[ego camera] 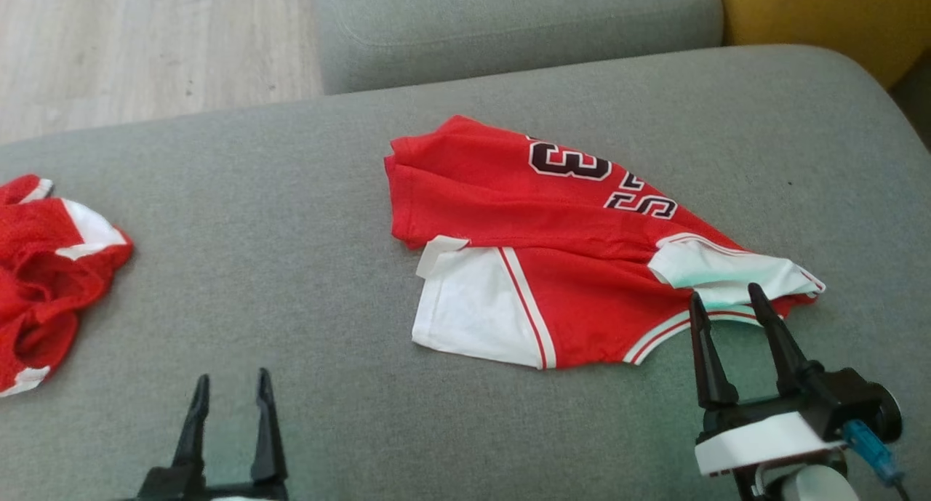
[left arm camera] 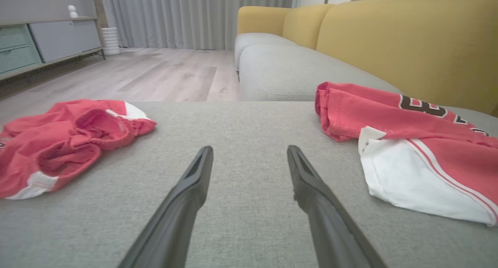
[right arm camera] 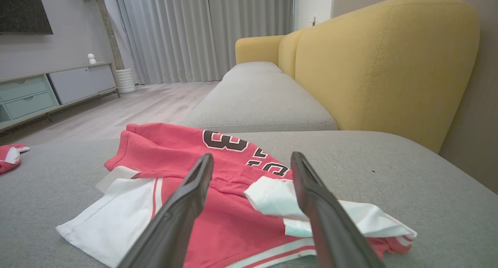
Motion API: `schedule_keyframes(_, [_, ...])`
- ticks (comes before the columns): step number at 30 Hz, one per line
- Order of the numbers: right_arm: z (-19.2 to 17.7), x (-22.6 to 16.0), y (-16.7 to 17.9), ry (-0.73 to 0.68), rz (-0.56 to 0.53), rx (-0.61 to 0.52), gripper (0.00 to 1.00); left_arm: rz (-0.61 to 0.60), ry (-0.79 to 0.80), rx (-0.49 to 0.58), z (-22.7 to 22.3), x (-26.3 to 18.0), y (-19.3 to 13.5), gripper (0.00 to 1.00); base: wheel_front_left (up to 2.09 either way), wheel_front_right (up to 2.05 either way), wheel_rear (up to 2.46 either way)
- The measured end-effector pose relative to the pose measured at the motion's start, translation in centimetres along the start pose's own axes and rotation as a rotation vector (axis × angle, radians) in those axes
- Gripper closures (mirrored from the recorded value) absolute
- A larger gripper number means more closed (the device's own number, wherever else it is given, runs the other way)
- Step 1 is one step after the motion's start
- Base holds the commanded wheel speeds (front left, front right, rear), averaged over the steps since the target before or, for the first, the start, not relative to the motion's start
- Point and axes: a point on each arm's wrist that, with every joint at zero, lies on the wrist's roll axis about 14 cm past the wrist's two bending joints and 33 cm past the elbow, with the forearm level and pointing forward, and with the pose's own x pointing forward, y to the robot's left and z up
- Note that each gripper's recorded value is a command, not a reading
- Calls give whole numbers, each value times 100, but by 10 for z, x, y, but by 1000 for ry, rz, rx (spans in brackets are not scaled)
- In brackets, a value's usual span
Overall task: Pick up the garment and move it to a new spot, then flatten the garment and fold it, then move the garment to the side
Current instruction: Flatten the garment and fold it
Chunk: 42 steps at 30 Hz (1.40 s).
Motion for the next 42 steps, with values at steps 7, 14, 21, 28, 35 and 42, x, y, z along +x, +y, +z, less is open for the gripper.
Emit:
schedule_keyframes(7, [-7,5,-4,24,-12,-1,0,-134,-15,-4,5,45,-37,0,0,0,0])
schedule_keyframes(14, [-11,13,-21,43,-64,-10,0,-282,56,-55,8,119,-93,0,0,0,0])
schedule_keyframes(21, [-20,9,-39,79,-124,-13,0,-363,256,-34,-33,155,-120,0,0,0,0])
schedule_keyframes(28, [-23,4,-51,93,-165,-18,0,-397,364,-57,-64,160,-131,0,0,0,0])
schedule_keyframes(35, [-21,1,-54,92,-177,-20,0,-434,382,-45,-71,160,-139,84,0,0,0])
schedule_keyframes(42, [-18,-3,-57,82,-188,-22,0,-471,368,-29,-71,159,-148,100,0,0,0])
